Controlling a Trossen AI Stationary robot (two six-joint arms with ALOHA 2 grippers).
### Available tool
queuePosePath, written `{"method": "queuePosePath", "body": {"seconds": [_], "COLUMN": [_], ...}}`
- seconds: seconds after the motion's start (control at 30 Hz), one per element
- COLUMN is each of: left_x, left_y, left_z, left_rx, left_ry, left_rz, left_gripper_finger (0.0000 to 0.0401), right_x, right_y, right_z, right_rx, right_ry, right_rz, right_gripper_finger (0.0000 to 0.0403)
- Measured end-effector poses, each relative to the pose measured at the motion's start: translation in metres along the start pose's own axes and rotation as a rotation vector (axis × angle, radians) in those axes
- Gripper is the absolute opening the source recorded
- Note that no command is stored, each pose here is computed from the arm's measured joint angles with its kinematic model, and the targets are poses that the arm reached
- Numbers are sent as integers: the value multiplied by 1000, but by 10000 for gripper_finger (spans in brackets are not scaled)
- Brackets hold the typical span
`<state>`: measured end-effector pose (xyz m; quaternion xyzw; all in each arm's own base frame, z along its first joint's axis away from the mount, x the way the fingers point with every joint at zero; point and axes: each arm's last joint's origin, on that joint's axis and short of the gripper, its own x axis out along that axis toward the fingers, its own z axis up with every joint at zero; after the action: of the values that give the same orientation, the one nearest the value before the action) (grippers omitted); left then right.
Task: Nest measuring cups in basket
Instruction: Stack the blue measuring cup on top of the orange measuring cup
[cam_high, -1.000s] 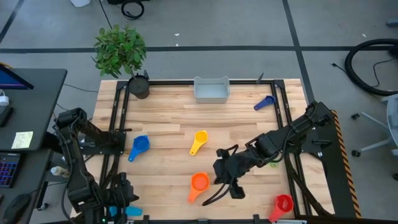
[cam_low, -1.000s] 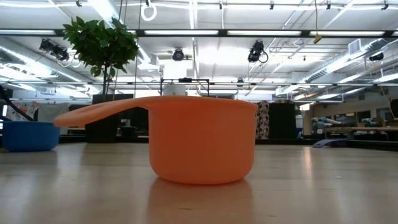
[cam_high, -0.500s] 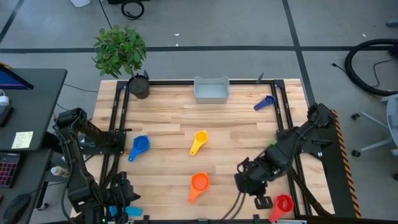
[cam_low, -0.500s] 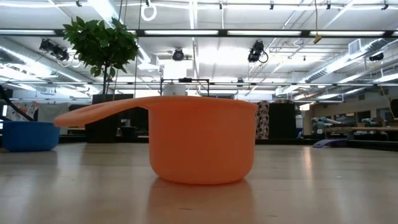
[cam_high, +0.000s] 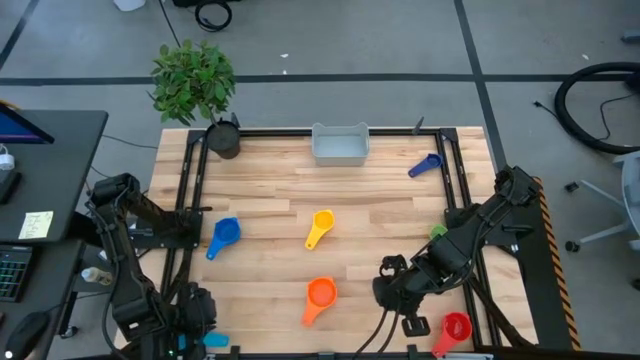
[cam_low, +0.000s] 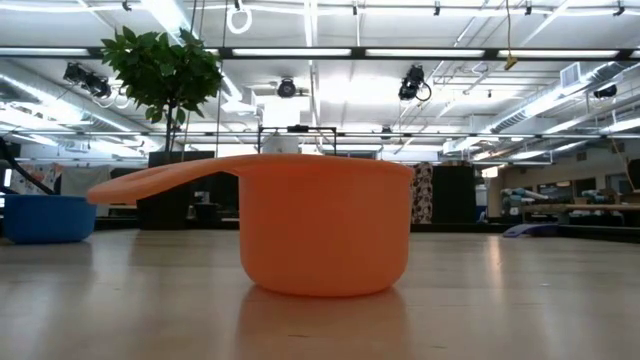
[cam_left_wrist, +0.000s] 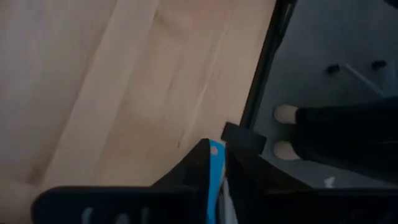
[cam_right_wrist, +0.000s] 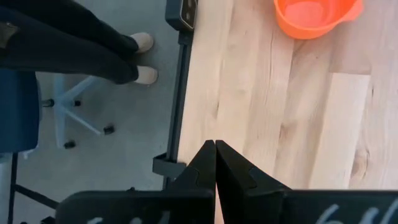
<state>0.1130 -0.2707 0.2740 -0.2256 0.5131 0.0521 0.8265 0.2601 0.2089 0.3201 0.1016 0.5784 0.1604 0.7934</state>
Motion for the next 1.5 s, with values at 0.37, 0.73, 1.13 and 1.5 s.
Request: {"method": "queuePosePath", "body": {"seconds": [0.37, 0.73, 1.13, 1.5], "left_x": [4, 26, 42, 80], "left_y": [10, 54, 99, 137], "left_z": [2, 71, 144, 138], "left_rx": [11, -217, -562, -672], "left_ry": [20, -64, -11, 91], "left_rz": [107, 487, 623, 667], "left_gripper_finger": [129, 131, 131, 131], "right_x": [0, 0, 1, 1], "right_y": [-1, -2, -2, -2], "right_z": [0, 1, 1, 1], "right_rx": [17, 9, 9, 10], "right_ry": [-6, -42, -43, -43], "right_rz": [-12, -65, -66, -65], "right_gripper_finger": [35, 28, 25, 22]}}
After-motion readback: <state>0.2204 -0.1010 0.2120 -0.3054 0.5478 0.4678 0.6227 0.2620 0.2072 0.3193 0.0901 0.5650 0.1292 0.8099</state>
